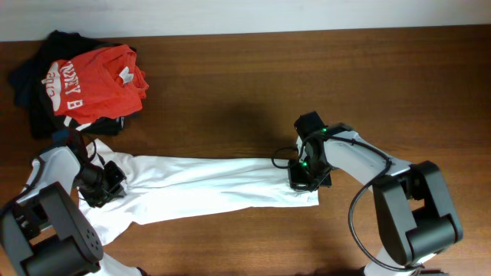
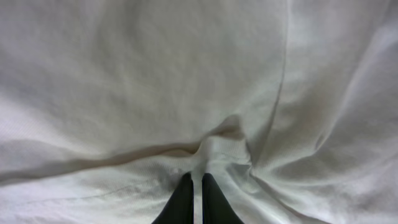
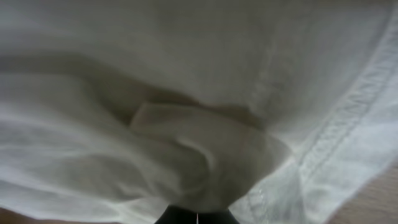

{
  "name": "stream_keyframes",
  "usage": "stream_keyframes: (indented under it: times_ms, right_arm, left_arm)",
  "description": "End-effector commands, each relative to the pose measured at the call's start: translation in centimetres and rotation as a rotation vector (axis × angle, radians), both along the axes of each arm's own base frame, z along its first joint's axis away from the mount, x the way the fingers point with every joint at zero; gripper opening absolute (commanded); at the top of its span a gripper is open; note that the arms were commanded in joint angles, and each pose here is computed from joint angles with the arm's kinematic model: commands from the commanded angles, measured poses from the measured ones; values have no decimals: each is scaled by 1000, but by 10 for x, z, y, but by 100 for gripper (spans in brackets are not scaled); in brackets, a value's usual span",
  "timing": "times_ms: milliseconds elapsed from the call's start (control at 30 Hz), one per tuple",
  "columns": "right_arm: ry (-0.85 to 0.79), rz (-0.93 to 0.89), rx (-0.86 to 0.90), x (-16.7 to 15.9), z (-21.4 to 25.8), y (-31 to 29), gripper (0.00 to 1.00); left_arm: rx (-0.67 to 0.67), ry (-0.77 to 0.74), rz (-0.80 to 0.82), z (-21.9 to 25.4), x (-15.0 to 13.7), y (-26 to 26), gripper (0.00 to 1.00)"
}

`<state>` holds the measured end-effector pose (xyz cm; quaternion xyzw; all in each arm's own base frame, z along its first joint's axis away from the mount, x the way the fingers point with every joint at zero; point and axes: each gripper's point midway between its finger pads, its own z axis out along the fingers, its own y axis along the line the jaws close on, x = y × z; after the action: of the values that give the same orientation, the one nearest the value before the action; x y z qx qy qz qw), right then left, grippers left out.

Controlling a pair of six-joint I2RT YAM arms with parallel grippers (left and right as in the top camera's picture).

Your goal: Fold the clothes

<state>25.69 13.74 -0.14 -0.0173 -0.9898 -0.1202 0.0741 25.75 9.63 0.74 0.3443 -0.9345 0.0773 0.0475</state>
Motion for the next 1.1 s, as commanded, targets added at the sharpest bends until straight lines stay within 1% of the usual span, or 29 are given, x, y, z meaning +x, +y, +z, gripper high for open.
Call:
stream_keyframes:
  times_ms: [0,100,200,300,400,533,567,600,633,667,700,733,767,833,867,933,1000,1067]
  right_arm:
    - [10,-18,-155,1,-22,-25,4]
    - [30,-110,-259,2,-27,-52,4]
    - [54,-173,-270,6,-21,-73,4]
    - [53,-179,-259,16,-11,-90,4]
    - [50,-193,-246,31,9,-101,4]
    - [38,-195,-263,48,45,-112,5]
    - [35,-206,-273,51,55,-117,19]
    - [33,-220,-281,55,64,-123,42]
    - [30,-241,-295,58,73,-133,99]
    - [26,-261,-298,60,76,-140,99]
    - [23,-289,-296,62,77,-149,99]
    - [24,-321,-296,63,77,-160,99]
    - [25,-336,-290,62,76,-168,99]
    - [42,-400,-259,58,72,-185,99]
    - [45,-416,-202,57,69,-187,99]
    - [12,-356,-7,60,62,-171,99]
    - [-9,-315,130,58,55,-156,99]
    - [-12,-280,214,51,44,-141,99]
  left_arm:
    - [22,-26,-24,8,5,3,6]
    - [22,-27,-24,8,5,4,1]
    - [22,-28,-24,12,6,4,1]
    - [27,-38,-24,23,10,6,1]
    - [34,-54,-24,41,14,8,1]
    - [42,-87,-24,70,13,6,1]
    - [48,-100,-24,77,12,5,2]
    - [52,-117,-23,84,11,4,7]
    - [50,-131,-23,90,10,2,16]
    - [48,-144,-23,95,9,0,18]
    - [50,-156,-22,98,10,0,37]
    - [49,-161,-22,100,9,-1,78]
    - [45,-160,-23,100,9,-2,97]
    - [36,-152,-22,99,7,-4,99]
    - [35,-150,-21,99,7,-4,99]
    - [32,-151,-21,99,7,-4,99]
    - [32,-150,-21,99,6,-4,99]
    - [31,-149,-21,99,6,-5,99]
